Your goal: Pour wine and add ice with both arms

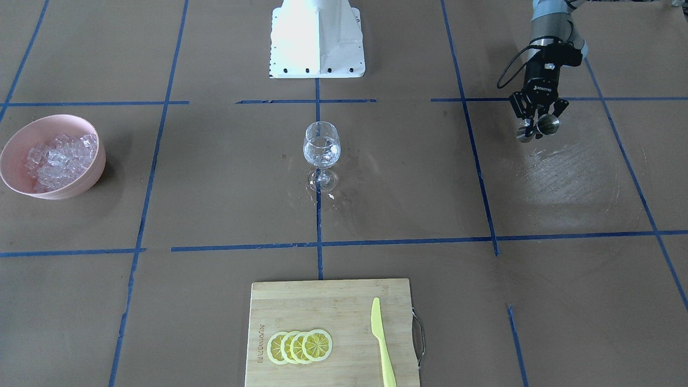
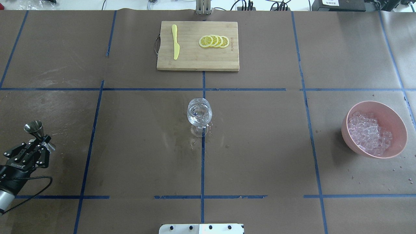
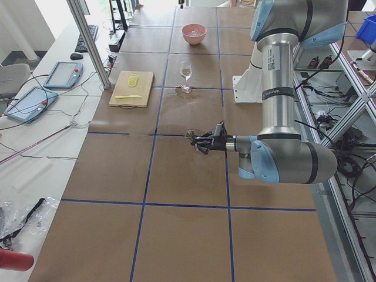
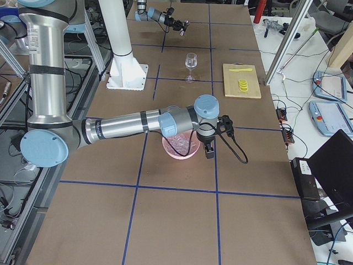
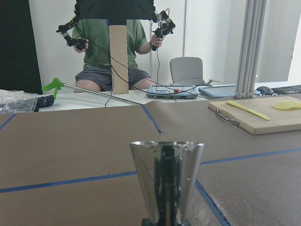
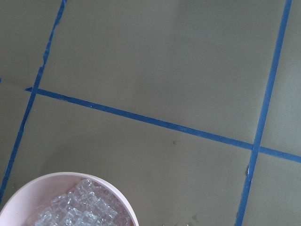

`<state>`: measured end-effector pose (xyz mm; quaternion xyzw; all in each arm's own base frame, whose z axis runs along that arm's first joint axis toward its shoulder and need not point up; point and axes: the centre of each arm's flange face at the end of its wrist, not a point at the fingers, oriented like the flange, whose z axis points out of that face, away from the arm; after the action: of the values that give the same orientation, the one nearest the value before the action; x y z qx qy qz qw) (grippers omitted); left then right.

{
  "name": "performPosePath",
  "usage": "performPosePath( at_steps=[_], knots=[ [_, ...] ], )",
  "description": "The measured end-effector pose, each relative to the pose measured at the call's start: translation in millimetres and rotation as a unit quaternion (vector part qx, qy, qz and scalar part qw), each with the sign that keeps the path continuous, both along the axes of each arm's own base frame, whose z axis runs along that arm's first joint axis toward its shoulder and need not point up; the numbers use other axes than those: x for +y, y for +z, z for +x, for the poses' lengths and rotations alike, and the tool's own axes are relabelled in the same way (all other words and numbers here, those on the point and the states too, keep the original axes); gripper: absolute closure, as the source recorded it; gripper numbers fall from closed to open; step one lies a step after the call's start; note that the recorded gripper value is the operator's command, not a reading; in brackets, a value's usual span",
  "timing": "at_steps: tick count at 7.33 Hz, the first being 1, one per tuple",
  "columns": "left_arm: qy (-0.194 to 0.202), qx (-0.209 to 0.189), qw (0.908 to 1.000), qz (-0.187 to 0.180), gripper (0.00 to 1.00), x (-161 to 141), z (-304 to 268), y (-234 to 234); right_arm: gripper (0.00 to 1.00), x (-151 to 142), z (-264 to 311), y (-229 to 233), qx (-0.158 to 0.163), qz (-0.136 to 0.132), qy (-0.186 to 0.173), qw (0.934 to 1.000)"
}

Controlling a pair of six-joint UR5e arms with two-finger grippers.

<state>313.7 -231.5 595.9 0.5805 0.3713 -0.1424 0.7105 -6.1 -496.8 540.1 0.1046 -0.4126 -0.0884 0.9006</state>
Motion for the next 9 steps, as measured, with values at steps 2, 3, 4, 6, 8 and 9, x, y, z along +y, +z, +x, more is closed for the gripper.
performPosePath(
  at_steps=[2, 3, 4, 6, 8, 9],
  knots=[
    [0.0, 0.001, 1.0, 0.0, 0.71, 0.0, 0.7, -0.7, 0.0, 0.0, 0.0, 1.3, 0.0, -0.001, 0.0, 1.0],
    [0.0, 0.002, 1.0, 0.0, 0.71, 0.0, 1.3, -1.0, 0.0, 0.0, 0.0, 2.0, 0.0, -0.002, 0.0, 1.0],
    [0.001, 0.001, 1.0, 0.0, 0.67, 0.1, 1.8, -0.8, 0.0, -0.1, -0.3, 2.7, 0.0, -0.003, 0.0, 1.0],
    [0.002, 0.002, 1.0, 0.0, 0.63, 0.9, 3.4, -1.2, 0.0, -0.2, -0.3, 3.9, 0.0, -0.003, -0.001, 1.0],
    [0.004, 0.002, 1.0, 0.0, 0.63, 1.8, 4.7, -1.2, 0.0, -0.3, -0.1, 5.1, 0.001, -0.005, -0.001, 1.0],
    [0.004, 0.002, 1.0, 0.0, 0.63, 2.3, 5.8, -1.5, 0.0, -0.3, -0.1, 5.6, 0.001, -0.005, -0.001, 1.0]
  ],
)
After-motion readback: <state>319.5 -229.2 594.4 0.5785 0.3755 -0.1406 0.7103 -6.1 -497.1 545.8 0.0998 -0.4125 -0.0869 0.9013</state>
